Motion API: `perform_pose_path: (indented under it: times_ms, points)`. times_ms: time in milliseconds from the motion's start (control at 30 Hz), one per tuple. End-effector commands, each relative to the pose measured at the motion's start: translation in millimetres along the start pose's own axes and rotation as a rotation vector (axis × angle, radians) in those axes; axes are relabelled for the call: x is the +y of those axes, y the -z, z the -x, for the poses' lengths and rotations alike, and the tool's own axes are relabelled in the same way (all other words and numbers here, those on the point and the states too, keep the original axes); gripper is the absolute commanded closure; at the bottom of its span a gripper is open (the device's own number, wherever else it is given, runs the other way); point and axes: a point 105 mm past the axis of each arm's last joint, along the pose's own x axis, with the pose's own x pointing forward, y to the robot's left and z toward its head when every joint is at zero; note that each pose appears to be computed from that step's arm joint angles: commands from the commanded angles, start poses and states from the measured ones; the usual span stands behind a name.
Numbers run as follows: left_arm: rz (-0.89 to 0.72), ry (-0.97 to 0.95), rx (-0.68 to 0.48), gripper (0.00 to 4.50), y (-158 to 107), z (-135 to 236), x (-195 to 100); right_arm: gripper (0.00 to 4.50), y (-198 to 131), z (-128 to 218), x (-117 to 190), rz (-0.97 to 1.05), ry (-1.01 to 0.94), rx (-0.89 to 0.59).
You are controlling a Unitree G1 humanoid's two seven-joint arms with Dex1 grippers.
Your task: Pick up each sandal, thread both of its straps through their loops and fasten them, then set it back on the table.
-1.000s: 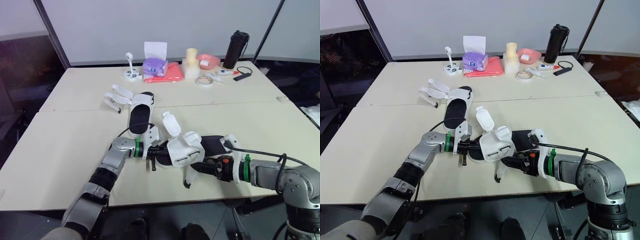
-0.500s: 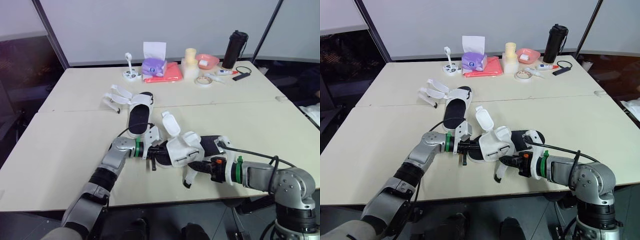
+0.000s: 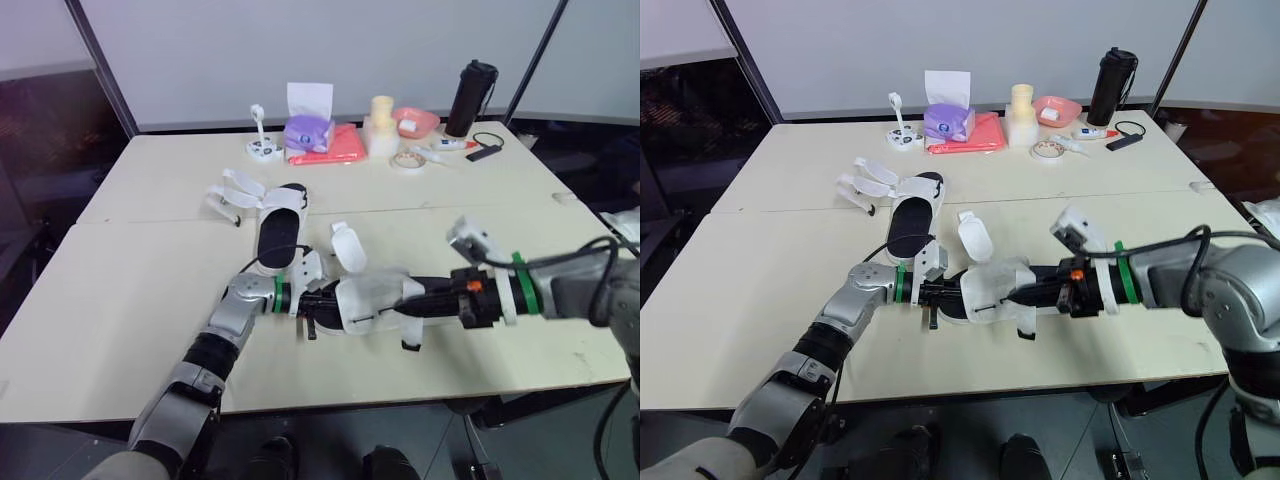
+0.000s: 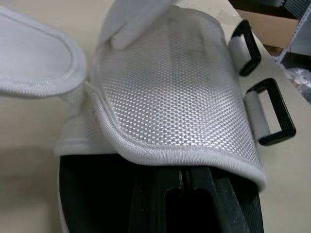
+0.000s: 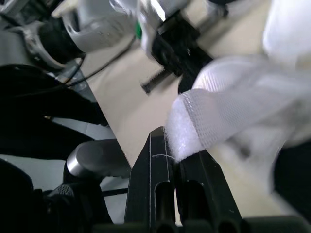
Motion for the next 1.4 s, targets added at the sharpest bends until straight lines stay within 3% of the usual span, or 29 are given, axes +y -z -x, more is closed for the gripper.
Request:
perform_pose_path:
  times_ms: [33, 133, 400, 700, 1400]
  points:
    - [-0.010, -0.012, 0.015, 4.50, 1, -2, 3, 4.49, -13, 4, -17, 0.048, -0.008, 0.011]
    - [-0.011, -0.015, 0.013, 4.50, 2, -1, 2, 4.49, -19, -3, -40, 0.066, 0.002, 0.054]
    - [-0.009, -0.027, 0.010, 4.50, 4, 1, 0, 4.49, -43, -16, -57, 0.033, -0.077, 0.085]
    - [-0.004, -0.037, 0.009, 4.50, 6, 2, -2, 4.49, -53, -26, -62, 0.021, -0.121, 0.099]
    - [0.004, -0.036, 0.008, 4.50, 7, 0, -4, 4.49, -29, -36, -49, -0.095, -0.201, 0.137]
